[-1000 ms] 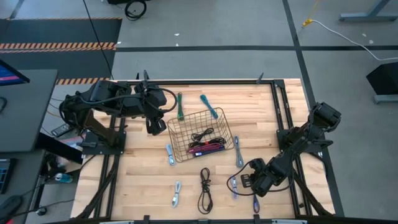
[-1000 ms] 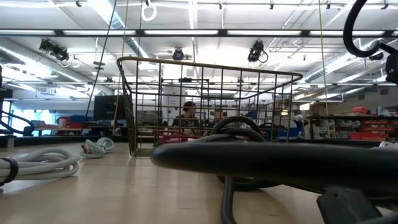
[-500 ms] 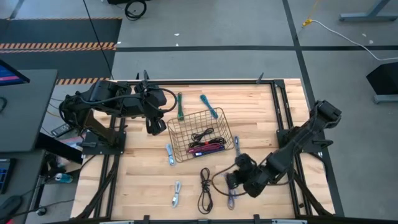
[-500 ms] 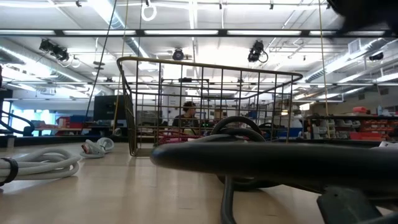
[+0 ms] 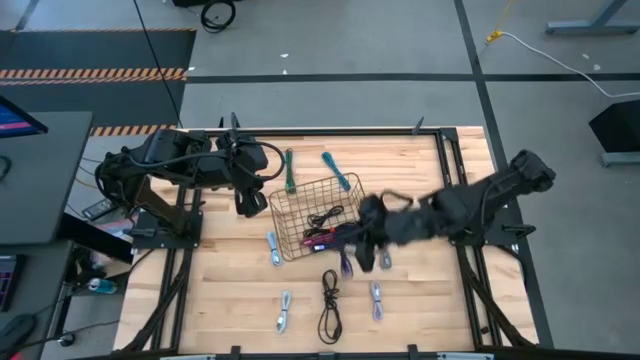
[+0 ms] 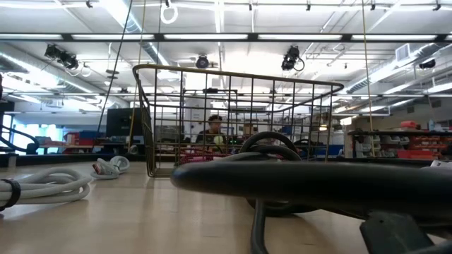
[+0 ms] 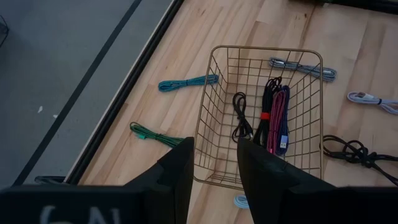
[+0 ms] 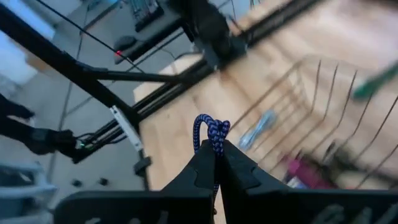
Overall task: Pick and place USB-C Cables
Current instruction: Put the dark blue USB cable into the gold wire basket
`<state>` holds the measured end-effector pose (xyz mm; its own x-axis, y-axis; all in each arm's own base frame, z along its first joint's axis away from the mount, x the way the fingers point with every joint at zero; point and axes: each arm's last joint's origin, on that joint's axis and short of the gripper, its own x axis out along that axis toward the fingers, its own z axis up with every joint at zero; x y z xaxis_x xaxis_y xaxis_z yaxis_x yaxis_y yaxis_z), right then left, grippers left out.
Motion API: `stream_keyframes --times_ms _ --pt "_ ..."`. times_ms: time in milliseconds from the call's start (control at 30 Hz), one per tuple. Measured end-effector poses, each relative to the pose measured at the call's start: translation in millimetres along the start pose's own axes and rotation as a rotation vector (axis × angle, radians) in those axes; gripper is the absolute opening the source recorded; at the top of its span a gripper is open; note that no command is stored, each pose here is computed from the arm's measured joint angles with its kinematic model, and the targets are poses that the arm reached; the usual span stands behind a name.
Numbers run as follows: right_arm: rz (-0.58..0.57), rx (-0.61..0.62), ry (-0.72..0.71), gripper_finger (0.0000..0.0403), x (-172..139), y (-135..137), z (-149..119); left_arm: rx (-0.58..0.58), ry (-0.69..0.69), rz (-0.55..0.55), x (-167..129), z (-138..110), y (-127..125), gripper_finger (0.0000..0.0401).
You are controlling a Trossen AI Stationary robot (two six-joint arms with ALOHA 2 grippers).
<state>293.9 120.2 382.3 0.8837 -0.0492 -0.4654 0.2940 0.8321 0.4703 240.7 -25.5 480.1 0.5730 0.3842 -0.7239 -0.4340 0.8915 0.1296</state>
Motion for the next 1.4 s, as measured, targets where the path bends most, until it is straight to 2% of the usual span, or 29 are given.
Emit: stream_keyframes --times_ms 133,233,433,533,700,900,1033,1267,1400 --pt "0.008 -0.148 0.024 0.0008 -3 -15 31 0.000 0.000 0.000 0 0 0 0.0130" --pt "0.021 -0.209 0.082 0.0008 3 -31 46 0.000 0.000 0.000 0 0 0 0.0130" --pt "0.082 -0.301 0.190 0.0008 13 -63 61 0.000 0.000 0.000 0 0 0 0.0130" --pt "0.140 -0.373 0.214 0.0008 15 -72 67 0.000 0.000 0.000 0 0 0 0.0130" --pt "0.215 -0.412 0.234 0.0008 15 -82 74 0.000 0.000 0.000 0 0 0 0.0130" --pt "0.314 -0.465 0.252 0.0008 15 -89 79 -0.001 0.000 0.000 0 0 0 0.0130" --pt "0.400 -0.458 0.290 0.0008 21 -95 81 -0.005 0.000 0.000 0 0 0 0.0130" --pt "0.563 -0.430 0.469 0.0008 74 -110 63 -0.067 0.000 -0.001 0 0 0 0.0130" --pt "0.583 -0.436 0.555 0.0008 107 -122 47 -0.081 0.002 -0.005 0 0 0 0.0130"
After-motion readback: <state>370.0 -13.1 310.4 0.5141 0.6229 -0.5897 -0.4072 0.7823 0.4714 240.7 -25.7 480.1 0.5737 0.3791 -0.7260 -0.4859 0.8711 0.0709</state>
